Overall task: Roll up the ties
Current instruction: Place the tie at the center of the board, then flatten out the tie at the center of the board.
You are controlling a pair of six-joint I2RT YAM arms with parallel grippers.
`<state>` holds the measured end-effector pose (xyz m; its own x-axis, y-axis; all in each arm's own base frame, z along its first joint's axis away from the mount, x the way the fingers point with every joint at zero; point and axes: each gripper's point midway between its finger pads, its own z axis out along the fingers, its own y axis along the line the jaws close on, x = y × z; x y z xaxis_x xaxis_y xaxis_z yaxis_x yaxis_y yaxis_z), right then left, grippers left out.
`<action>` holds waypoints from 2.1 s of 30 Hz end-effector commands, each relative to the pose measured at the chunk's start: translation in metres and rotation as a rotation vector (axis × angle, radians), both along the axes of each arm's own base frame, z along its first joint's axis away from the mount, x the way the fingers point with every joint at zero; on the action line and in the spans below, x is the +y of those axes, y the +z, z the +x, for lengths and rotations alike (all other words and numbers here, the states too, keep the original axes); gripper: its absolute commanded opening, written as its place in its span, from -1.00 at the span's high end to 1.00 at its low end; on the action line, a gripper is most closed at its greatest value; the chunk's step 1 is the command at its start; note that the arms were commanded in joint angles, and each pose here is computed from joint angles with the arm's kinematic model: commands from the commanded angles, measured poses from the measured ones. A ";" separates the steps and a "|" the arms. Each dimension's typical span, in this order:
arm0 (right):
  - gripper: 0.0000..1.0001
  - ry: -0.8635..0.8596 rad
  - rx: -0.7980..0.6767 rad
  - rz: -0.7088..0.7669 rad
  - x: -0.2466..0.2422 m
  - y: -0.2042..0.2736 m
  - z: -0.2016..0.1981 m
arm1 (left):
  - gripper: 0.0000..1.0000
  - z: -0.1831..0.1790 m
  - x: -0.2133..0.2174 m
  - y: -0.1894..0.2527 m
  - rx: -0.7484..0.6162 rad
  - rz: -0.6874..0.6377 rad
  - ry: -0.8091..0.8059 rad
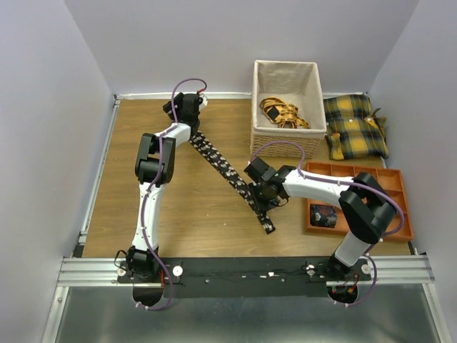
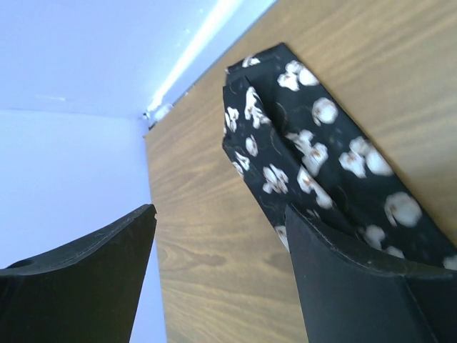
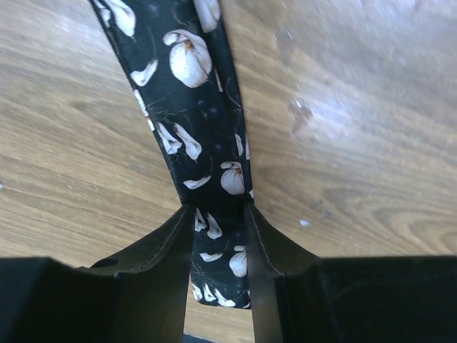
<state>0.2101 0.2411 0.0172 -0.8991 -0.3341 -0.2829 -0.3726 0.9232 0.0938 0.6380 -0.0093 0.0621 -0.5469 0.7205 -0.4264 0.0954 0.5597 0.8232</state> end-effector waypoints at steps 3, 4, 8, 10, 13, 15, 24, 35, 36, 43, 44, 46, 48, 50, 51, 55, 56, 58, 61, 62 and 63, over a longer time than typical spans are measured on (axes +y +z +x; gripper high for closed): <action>0.06 0.015 0.014 -0.084 -0.023 0.013 -0.016 | -0.70 0.006 -0.001 -0.003 -0.020 -0.012 -0.002; 0.03 0.025 -0.014 -0.066 -0.019 0.022 -0.011 | -0.72 0.002 -0.002 -0.004 -0.013 -0.024 -0.012; -0.10 0.058 -0.222 0.042 -0.001 0.091 0.021 | -0.80 0.001 -0.020 0.025 -0.046 -0.154 -0.090; -0.22 0.132 -0.320 0.100 0.008 0.117 0.032 | -0.86 -0.007 -0.030 0.050 -0.049 -0.240 -0.123; -0.29 0.347 -0.464 0.165 0.014 0.147 0.033 | -0.90 -0.029 -0.053 0.073 -0.015 -0.378 -0.205; -0.28 0.531 -0.548 0.123 0.003 0.152 0.028 | -0.90 -0.048 -0.063 0.098 -0.001 -0.448 -0.248; -0.17 0.988 -0.645 0.022 -0.033 0.105 -0.013 | -0.89 -0.174 -0.064 0.103 0.186 -0.658 -0.189; -0.17 1.451 -0.717 -0.024 -0.042 0.034 -0.050 | -0.90 -0.268 -0.085 0.081 0.320 -0.835 -0.272; -0.17 1.465 -0.705 -0.027 -0.042 0.029 -0.051 | -0.90 -0.269 -0.081 0.083 0.315 -0.822 -0.260; -0.14 1.577 -0.661 -0.057 -0.033 0.011 -0.053 | -0.90 -0.272 -0.076 0.081 0.305 -0.799 -0.251; -0.13 1.580 -0.654 -0.057 -0.034 0.010 -0.054 | -0.90 -0.271 -0.075 0.082 0.299 -0.792 -0.251; -0.12 1.595 -0.648 -0.046 -0.034 0.008 -0.059 | -0.90 -0.269 -0.073 0.082 0.294 -0.784 -0.246; -0.11 1.598 -0.654 -0.038 -0.035 0.007 -0.062 | -0.90 -0.268 -0.072 0.083 0.292 -0.778 -0.243; -0.11 1.606 -0.631 -0.053 -0.040 0.003 -0.065 | -0.90 -0.266 -0.072 0.083 0.292 -0.774 -0.242; -0.10 1.609 -0.628 -0.061 -0.041 0.002 -0.064 | -0.90 -0.266 -0.072 0.082 0.293 -0.776 -0.242; -0.08 1.641 -0.569 -0.039 -0.042 -0.003 -0.073 | -0.90 -0.265 -0.075 0.081 0.305 -0.790 -0.240; -0.07 1.643 -0.566 -0.023 -0.038 0.001 -0.072 | -0.90 -0.265 -0.075 0.082 0.304 -0.792 -0.241; 0.13 1.631 -0.485 -0.010 -0.037 -0.005 -0.076 | -0.90 -0.265 -0.076 0.082 0.309 -0.792 -0.240; 0.47 1.569 -0.404 -0.005 -0.032 0.001 -0.073 | -0.90 -0.267 -0.077 0.088 0.312 -0.795 -0.247; 0.47 1.558 -0.390 -0.001 -0.032 0.003 -0.074 | -0.90 -0.269 -0.078 0.090 0.312 -0.798 -0.257; 0.48 1.554 -0.388 0.007 -0.030 0.004 -0.074 | -0.90 -0.272 -0.078 0.092 0.319 -0.799 -0.262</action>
